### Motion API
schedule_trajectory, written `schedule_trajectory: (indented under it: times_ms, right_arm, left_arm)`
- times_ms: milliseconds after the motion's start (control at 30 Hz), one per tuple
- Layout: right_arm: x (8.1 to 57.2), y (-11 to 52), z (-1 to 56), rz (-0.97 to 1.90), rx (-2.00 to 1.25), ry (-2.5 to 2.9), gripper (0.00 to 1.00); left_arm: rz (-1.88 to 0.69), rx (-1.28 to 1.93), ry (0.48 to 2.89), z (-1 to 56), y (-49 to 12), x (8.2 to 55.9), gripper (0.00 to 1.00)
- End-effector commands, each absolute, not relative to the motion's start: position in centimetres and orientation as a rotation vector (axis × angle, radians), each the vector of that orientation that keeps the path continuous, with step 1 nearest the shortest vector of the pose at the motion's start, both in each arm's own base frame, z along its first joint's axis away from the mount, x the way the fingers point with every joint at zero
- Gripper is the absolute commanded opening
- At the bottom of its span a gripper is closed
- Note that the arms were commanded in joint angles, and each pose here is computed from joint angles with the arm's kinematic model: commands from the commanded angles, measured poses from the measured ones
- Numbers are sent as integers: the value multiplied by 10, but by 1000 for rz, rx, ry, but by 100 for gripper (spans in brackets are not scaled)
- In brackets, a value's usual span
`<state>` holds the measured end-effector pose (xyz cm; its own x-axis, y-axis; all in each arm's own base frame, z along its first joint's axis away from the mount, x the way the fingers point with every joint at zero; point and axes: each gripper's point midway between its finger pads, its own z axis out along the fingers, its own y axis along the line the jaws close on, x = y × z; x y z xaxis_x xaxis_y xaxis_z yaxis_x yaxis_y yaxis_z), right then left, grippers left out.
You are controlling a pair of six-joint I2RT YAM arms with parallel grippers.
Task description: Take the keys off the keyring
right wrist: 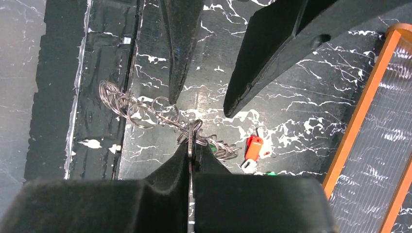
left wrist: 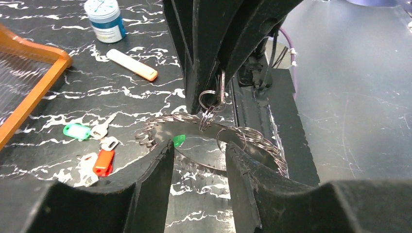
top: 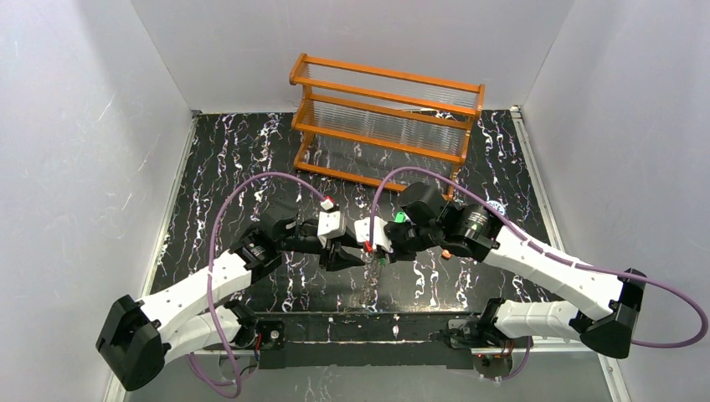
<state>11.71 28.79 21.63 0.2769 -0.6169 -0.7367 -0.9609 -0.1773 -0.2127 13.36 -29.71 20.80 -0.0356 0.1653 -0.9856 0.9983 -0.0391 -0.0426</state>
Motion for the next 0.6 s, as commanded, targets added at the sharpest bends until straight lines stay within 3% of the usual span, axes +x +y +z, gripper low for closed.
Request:
schedule_trajectory:
  times_ms: [0, 433, 567]
  right_arm:
    - [118, 299, 239, 682, -1849, 1260, 1]
    - [113, 300, 240, 709, -1861, 1233, 1]
    - [113, 300, 242, 709, -1860, 1228, 1]
  left_arm:
    - [-1291, 1358, 1261, 215, -302, 121, 41]
    - [-1345, 1312, 1286, 217, -309, 125, 37]
    - [-1375, 1308, 1305, 216, -310, 123, 29]
